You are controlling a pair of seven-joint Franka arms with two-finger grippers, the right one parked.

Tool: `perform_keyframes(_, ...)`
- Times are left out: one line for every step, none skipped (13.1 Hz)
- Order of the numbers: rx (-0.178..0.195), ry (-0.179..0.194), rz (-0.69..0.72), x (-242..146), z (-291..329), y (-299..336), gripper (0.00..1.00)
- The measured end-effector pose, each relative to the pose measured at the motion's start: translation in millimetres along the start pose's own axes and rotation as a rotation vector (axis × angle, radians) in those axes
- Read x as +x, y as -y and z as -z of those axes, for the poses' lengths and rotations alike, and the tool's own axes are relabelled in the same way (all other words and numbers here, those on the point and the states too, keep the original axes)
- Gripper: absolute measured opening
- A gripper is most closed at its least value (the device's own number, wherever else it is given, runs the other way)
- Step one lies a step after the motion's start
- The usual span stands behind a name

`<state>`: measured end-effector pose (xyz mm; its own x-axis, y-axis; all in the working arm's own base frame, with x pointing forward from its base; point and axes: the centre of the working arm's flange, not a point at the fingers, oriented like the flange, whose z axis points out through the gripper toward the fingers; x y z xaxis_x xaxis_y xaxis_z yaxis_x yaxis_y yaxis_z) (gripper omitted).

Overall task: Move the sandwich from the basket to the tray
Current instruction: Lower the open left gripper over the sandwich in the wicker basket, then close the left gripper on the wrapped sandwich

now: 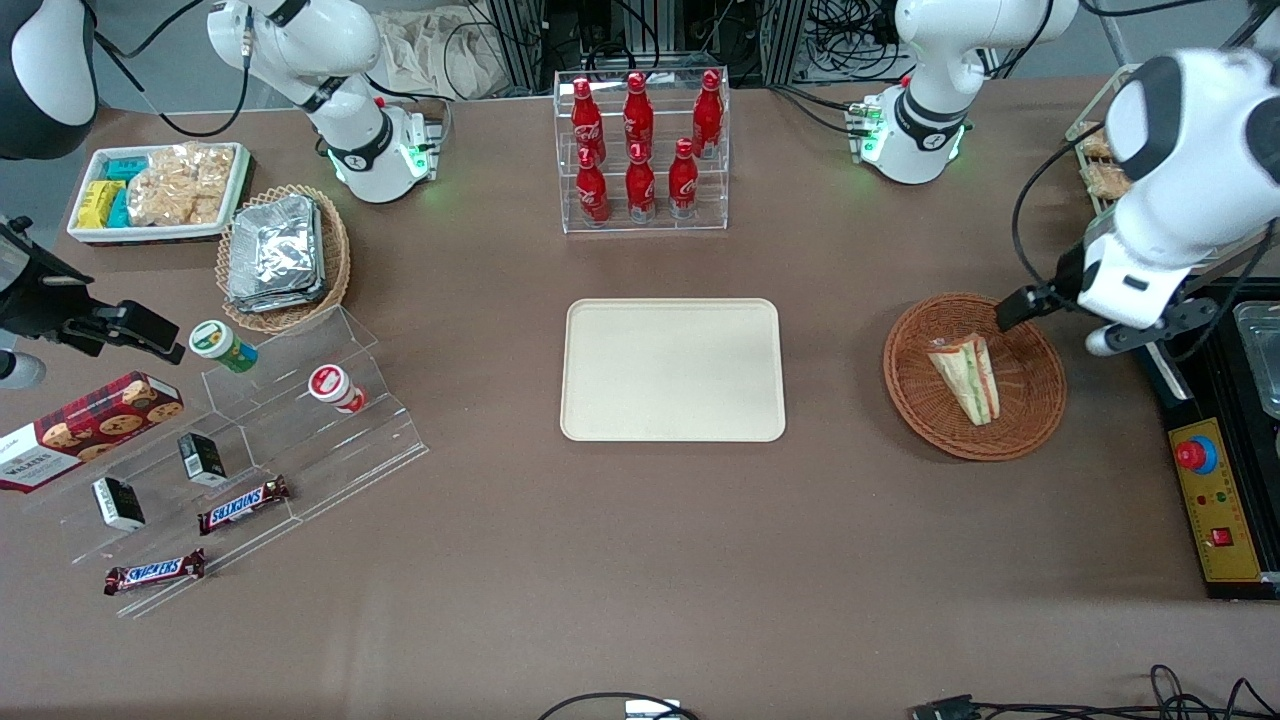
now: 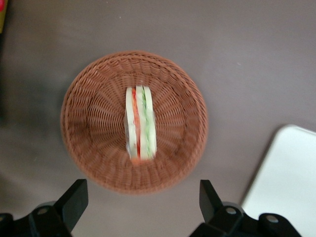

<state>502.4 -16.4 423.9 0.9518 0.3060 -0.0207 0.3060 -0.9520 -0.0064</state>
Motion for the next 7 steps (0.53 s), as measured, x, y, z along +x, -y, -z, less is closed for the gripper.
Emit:
perform_keyframes(-0.006,-0.017,0.015,-2.7,-34.0,9.5,1.00)
perform_keyframes(-0.011,-0.030,0.029,-6.2,-65.3,18.4,1.00)
perform_keyframes(-0.014,-0.039,0.037,-10.1,-92.7,24.0,1.00)
perform_keyframes(-0.014,-0.043,0.040,-13.2,-117.7,26.2,1.00)
perform_keyframes(-0.012,-0.042,0.039,-14.2,-139.8,26.4,1.00)
perform_keyframes(-0.009,-0.037,0.039,-13.3,-158.9,26.1,1.00)
perform_keyframes(-0.007,-0.034,0.039,-12.0,-175.2,25.7,1.00)
